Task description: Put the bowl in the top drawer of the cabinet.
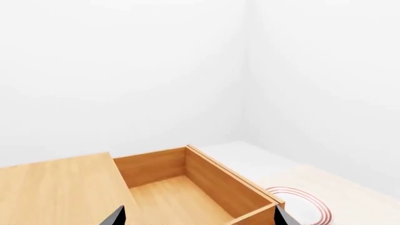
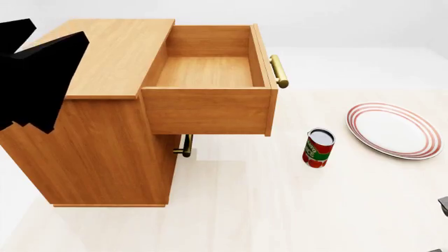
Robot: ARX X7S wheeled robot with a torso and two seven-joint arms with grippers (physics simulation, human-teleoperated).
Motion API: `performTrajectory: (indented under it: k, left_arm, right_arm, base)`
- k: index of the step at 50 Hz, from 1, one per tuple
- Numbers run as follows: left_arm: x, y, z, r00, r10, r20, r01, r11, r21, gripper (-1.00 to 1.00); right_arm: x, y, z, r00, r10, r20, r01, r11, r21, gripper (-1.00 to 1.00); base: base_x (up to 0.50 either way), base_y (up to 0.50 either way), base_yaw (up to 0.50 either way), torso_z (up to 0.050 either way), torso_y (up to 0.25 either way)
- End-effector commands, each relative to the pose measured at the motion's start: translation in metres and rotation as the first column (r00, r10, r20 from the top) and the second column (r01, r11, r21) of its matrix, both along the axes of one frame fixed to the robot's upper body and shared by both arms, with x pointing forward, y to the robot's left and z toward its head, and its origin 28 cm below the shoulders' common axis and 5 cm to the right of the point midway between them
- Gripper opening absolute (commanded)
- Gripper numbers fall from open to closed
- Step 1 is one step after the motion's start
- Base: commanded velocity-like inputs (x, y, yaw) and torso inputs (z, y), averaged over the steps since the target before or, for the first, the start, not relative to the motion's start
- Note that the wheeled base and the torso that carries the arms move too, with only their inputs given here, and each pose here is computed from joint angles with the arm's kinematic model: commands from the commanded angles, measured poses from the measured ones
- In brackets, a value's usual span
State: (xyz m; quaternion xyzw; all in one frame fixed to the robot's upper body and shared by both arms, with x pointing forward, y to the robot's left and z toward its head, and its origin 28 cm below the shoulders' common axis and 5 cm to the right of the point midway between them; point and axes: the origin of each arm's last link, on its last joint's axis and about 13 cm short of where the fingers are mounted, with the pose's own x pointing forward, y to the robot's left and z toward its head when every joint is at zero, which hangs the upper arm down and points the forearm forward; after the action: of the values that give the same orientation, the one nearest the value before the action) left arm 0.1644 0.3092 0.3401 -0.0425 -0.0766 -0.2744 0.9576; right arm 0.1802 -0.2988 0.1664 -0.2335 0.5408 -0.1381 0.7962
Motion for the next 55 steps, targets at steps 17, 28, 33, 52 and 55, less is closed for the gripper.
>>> performTrajectory:
  k: [17, 28, 33, 52, 55]
  left_arm:
    - [-0.001, 0.001, -0.004, 1.000, -0.002, -0.009, 0.002, 1.000, -0.002, 1.00]
    - [0.000, 0.001, -0.006, 1.000, 0.003, -0.012, -0.003, 1.000, 0.002, 1.00]
    - [-0.001, 0.001, -0.004, 1.000, 0.000, -0.006, 0.000, 1.000, 0.004, 1.00]
    - [-0.010, 0.004, 0.004, 0.999, -0.008, 0.042, 0.008, 1.000, 0.004, 1.00]
    - [-0.011, 0.004, 0.006, 0.999, -0.008, 0.053, 0.008, 1.000, 0.004, 1.00]
  right_arm:
    - [0.007, -0.005, -0.044, 0.998, -0.039, -0.054, 0.038, 0.999, -0.009, -1.00]
    - [-0.006, -0.009, -0.026, 0.995, -0.085, -0.051, 0.084, 0.996, -0.026, -1.00]
    - [-0.017, -0.012, 0.001, 0.994, -0.105, -0.031, 0.103, 0.993, -0.053, -1.00]
    - [-0.020, 0.010, 0.123, 0.998, 0.033, 0.056, -0.026, 0.993, -0.119, -1.00]
    - [-0.010, 0.017, 0.133, 0.995, 0.088, 0.056, -0.080, 0.988, -0.134, -1.00]
  base:
    - [0.00, 0.00, 0.00, 0.000, 0.000]
    - [0.00, 0.00, 0.00, 0.000, 0.000]
    - [0.00, 0.00, 0.00, 0.000, 0.000]
    - [0.00, 0.00, 0.00, 0.000, 0.000]
    - [0.00, 0.00, 0.00, 0.000, 0.000]
